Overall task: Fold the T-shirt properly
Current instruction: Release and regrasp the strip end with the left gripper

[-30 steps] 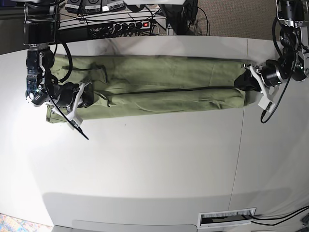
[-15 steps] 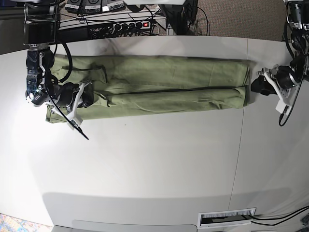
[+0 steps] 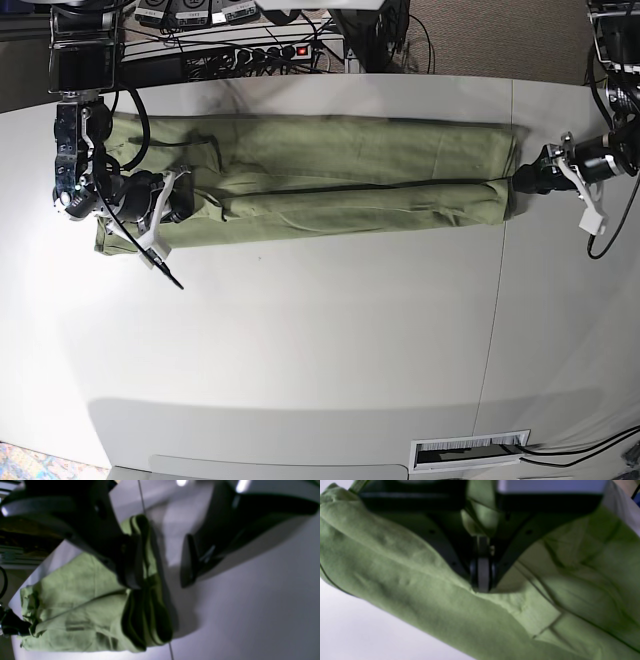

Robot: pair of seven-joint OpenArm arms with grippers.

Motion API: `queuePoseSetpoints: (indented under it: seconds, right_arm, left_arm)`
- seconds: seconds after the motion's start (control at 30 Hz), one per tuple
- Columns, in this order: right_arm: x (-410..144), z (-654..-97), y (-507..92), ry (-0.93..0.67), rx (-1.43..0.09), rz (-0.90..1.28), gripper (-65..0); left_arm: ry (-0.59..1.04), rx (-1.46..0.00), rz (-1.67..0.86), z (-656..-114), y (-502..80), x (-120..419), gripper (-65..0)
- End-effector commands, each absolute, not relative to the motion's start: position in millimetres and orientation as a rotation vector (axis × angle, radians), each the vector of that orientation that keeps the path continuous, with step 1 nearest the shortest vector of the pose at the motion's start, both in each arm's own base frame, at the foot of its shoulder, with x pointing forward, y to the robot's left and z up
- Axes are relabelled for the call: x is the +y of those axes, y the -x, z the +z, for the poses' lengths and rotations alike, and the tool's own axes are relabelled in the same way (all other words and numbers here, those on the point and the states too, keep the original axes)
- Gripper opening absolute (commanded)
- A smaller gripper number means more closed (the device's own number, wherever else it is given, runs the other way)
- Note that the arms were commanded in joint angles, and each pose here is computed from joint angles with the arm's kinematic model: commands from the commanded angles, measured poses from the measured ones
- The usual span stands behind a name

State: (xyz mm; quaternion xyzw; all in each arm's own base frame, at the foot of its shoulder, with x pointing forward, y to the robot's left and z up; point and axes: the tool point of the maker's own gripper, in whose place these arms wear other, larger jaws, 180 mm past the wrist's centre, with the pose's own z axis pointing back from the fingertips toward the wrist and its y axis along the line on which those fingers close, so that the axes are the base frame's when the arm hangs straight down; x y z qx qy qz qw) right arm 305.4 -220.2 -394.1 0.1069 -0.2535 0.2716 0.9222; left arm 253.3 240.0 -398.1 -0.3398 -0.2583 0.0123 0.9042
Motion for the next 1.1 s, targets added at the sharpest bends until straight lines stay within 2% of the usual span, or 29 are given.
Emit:
queuePoseSetpoints:
  seconds: [0.0, 0.33, 0.97, 1.07]
  right_arm:
    - [-233.9, -390.2, -308.0, -0.168, -0.504, 0.562, -65.0]
    - [-233.5, -390.1, -307.9, -0.17, -0.504, 0.561, -65.0]
    - [-234.7, -391.3, -306.1, -0.166, -0.49, 0.562, -65.0]
    - [-234.6, -391.2, -306.2, -0.167, -0.491, 0.562, -65.0]
  left_arm:
    - [0.692, -0.55, 0.01, -390.5, -258.2, 245.5, -37.8]
    - [0.752, -0.51, -0.025, -395.5, -250.9, 223.5, -37.8]
    - [0.844, -0.536, 0.007, -402.3, -252.8, 186.9, -38.1]
    - [0.841, -0.547, 0.002, -399.0, -257.0, 189.1, -46.2]
